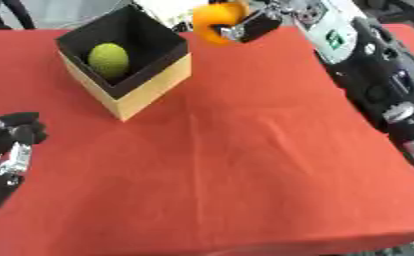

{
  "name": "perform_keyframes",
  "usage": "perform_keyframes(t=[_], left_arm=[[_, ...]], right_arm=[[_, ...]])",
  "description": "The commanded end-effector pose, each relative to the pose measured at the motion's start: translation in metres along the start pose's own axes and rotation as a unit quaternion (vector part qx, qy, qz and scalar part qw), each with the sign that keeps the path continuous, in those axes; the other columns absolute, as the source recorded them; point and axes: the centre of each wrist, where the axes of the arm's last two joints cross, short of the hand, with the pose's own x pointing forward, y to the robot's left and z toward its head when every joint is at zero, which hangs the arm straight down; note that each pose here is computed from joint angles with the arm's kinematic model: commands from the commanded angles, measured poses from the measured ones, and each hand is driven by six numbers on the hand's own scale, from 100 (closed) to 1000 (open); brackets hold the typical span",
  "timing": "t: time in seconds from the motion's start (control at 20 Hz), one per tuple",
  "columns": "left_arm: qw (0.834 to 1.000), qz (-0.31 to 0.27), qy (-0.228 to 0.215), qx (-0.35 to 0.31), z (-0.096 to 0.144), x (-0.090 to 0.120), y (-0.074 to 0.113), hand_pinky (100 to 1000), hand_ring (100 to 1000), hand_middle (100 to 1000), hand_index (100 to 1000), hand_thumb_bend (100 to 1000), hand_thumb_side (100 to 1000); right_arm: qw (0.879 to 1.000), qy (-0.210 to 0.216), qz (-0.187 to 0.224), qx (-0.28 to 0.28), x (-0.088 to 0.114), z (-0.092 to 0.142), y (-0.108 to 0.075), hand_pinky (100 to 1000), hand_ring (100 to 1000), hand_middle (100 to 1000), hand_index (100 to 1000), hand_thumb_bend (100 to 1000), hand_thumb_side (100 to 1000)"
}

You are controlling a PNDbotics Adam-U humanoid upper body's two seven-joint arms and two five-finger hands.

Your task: Pick up objects on the table and place them in the box.

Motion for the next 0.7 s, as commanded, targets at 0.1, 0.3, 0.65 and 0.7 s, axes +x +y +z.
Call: perform_keyframes(t=[0.1,0.3,0.65,0.7], left_arm=[[1.000,0.001,-0.023,-0.011,-0.007,0.009,0.000,655,610,593,764,100,674],[0.999,0.006,-0.032,-0.018,-0.011,0.012,-0.003,655,609,593,764,100,673],[0.999,0.013,-0.044,-0.025,-0.017,0.017,-0.006,655,608,593,763,100,672],[0.999,0.013,-0.045,-0.025,-0.017,0.017,-0.006,656,608,593,763,100,672]], right_arm=[[1.000,0.005,0.019,-0.011,0.005,-0.028,-0.001,719,681,389,427,109,100],[1.000,0.026,0.010,-0.005,0.009,-0.046,0.020,717,688,411,453,100,100],[0.998,0.059,0.001,0.012,0.021,-0.062,0.058,732,729,556,623,100,100],[0.998,0.064,0.005,0.013,0.021,-0.063,0.061,751,769,694,768,224,100]])
